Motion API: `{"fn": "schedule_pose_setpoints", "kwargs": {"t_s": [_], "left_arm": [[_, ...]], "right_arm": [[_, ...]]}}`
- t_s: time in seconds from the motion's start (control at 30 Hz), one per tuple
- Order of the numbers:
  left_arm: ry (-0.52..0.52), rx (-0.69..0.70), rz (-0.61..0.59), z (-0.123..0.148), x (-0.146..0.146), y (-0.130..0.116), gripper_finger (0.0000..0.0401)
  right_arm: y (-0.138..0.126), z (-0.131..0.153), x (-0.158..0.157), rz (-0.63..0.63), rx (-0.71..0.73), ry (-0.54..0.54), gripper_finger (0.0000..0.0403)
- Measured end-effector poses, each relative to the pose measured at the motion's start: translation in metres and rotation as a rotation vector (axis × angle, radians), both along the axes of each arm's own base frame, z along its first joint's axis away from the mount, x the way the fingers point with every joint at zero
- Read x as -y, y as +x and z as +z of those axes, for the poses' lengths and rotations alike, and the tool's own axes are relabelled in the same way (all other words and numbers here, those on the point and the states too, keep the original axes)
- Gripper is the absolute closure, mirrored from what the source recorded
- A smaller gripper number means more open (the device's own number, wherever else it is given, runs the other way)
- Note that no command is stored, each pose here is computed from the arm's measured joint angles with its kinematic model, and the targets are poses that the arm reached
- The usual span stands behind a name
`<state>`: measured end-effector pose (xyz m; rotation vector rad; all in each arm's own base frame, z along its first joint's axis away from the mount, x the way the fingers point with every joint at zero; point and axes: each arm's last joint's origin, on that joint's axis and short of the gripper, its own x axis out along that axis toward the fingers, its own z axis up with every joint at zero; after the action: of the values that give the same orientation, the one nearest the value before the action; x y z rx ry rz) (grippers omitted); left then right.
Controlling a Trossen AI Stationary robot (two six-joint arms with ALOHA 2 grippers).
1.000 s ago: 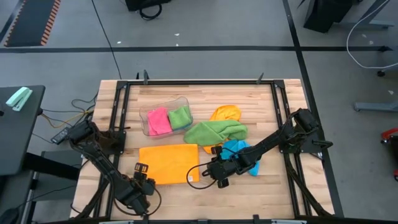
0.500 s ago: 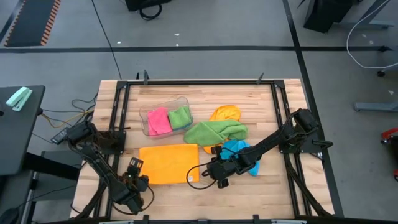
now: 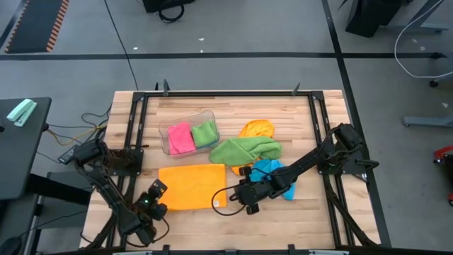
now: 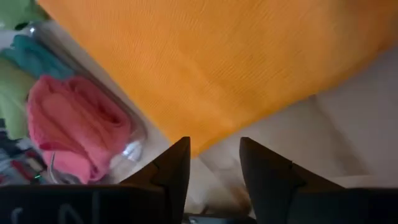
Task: Fold microfiber towels
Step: Fold the bottom yellow microfiber towel
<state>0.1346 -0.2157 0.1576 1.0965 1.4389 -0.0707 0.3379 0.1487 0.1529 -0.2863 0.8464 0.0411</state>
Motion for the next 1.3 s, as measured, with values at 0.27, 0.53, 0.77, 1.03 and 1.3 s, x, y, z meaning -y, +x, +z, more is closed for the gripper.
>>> {"fn": "schedule_pose_setpoints", "kwargs": {"t_s": [0.27,0.53,0.77,1.03,1.3], "left_arm": [[-0.09,0.056,-0.009,-0.019,-0.023,-0.013,0.0286],[-0.367,0.244,0.074,0.009,-0.046,-0.023,0.0325],[-0.422,0.227,0.082,0.009,-0.063,-0.027,0.0339],[-0.464,0.154,0.181,-0.002,-0.065,-0.007,0.0309],[-0.589,0.008,0.226,-0.001,-0.073,0.014,0.0336]], "right_arm": [[0.001,0.0,0.001,-0.004,0.004,0.002,0.0311],[0.002,0.0,0.004,-0.015,0.006,0.003,0.0311],[0.003,0.0,0.005,-0.018,0.005,0.004,0.0311],[0.003,0.0,0.005,-0.016,0.005,0.003,0.0311],[0.003,0.0,0.005,-0.016,0.004,0.003,0.0311]]}}
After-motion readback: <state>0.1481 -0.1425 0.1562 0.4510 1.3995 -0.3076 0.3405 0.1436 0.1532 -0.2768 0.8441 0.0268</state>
